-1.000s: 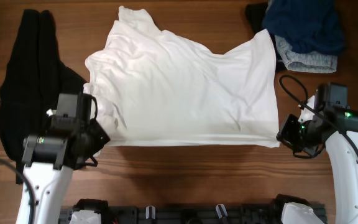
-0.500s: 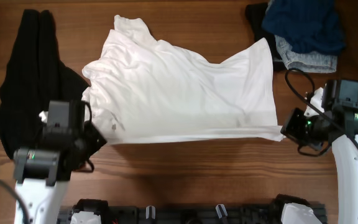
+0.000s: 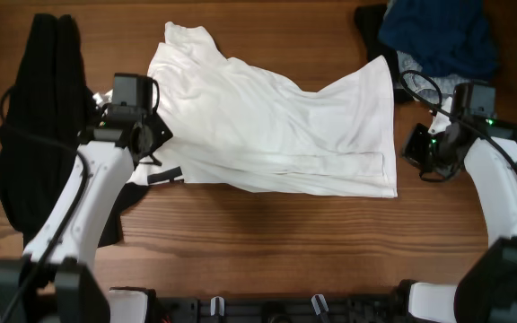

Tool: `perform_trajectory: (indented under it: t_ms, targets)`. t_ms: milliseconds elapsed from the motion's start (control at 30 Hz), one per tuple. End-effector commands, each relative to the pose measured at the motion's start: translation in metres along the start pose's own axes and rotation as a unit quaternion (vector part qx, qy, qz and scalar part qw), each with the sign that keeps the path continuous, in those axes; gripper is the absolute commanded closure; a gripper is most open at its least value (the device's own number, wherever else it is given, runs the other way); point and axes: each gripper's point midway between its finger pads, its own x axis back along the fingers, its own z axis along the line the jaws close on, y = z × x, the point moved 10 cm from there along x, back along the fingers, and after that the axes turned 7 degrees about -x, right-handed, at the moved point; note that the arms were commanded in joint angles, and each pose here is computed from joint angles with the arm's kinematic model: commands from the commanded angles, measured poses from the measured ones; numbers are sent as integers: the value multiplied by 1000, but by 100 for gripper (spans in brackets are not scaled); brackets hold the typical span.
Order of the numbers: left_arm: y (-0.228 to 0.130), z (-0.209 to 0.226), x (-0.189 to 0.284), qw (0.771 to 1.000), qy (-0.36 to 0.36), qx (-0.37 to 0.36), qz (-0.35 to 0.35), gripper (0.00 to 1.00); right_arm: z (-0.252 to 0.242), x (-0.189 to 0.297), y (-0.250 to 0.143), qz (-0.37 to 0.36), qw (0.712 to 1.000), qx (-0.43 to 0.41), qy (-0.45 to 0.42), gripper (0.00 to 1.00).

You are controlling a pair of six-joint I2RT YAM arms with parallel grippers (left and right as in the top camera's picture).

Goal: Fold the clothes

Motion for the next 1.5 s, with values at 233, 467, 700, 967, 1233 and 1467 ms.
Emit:
perform_trajectory:
  t_ms: [233,467,700,967,1233,1467]
  targets:
    - [10,-14,-43,1000,3,-19,-10,79,5,-24,12,8,999,34,22,86]
    - [19,-20,-48,999,-15,-12,-38,16,22,-29,5,13,996,86,29,61]
    - [20,-20,-48,999,-16,-12,-42,0,39,-48,-13,6,991,134,20,53]
    - [19,-21,-50,998,-14,-38,-40,0,29,-67,-19,9,991,134,2,50]
    - [19,-20,-51,998,-14,-38,-39,6,18,-89,-17,4,991,130,-46,50]
    - [19,-21,-51,998,-16,-38,-38,9,16,-88,-14,-11,991,119,-66,50]
